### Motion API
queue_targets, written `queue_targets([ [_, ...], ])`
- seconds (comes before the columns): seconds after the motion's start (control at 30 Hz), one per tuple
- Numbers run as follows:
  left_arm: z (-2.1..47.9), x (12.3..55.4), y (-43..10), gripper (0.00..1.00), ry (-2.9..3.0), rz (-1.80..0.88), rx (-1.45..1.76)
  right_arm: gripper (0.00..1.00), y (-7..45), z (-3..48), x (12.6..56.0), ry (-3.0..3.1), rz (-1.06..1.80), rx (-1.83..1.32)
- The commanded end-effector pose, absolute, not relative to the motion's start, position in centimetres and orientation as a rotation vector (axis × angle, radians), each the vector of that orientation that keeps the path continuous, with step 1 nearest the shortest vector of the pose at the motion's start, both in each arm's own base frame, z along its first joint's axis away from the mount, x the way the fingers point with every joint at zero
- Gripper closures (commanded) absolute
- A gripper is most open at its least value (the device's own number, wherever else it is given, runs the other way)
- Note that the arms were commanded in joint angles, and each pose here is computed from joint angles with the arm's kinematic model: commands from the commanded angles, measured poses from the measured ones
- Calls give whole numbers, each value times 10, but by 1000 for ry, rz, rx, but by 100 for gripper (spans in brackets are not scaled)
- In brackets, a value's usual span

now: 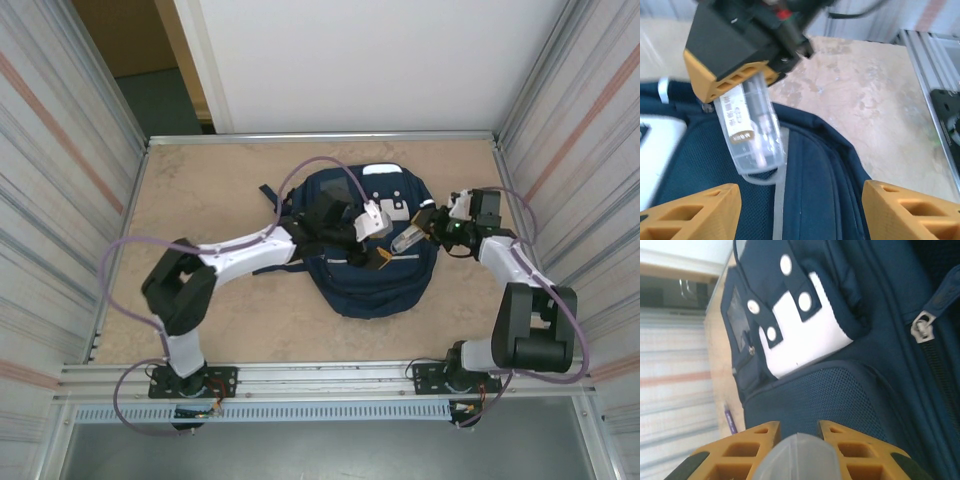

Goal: Pack the student bag

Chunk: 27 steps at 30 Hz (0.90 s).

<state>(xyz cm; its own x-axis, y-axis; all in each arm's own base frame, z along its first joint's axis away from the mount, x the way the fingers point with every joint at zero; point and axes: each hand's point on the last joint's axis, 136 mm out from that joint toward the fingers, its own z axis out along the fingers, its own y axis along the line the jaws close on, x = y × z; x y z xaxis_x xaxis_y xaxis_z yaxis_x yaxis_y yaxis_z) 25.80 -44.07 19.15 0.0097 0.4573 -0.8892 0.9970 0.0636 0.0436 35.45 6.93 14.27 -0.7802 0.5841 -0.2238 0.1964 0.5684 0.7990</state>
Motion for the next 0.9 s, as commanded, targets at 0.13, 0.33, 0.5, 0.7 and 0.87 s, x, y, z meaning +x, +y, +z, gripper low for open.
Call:
queue_targets([
  [0.13, 129, 232, -401, 28, 1395, -462, 1840, 78, 42, 177, 343, 2259, 1063, 768],
  [0.33, 94, 285, -390, 34, 1545, -45, 1730, 78, 40, 191, 336, 2229, 1043, 760],
  [0.5, 105, 302, -388, 54, 1523, 30, 1584, 78, 41, 197, 329, 2223, 1029, 745],
  [0.7, 103, 287, -392, 96, 1512, -53, 1671, 78, 42, 201, 323, 2223, 1024, 743],
  [0.87, 133, 274, -403, 100, 1549, -202, 1668, 78, 49, 205, 311, 2227, 1070, 742],
])
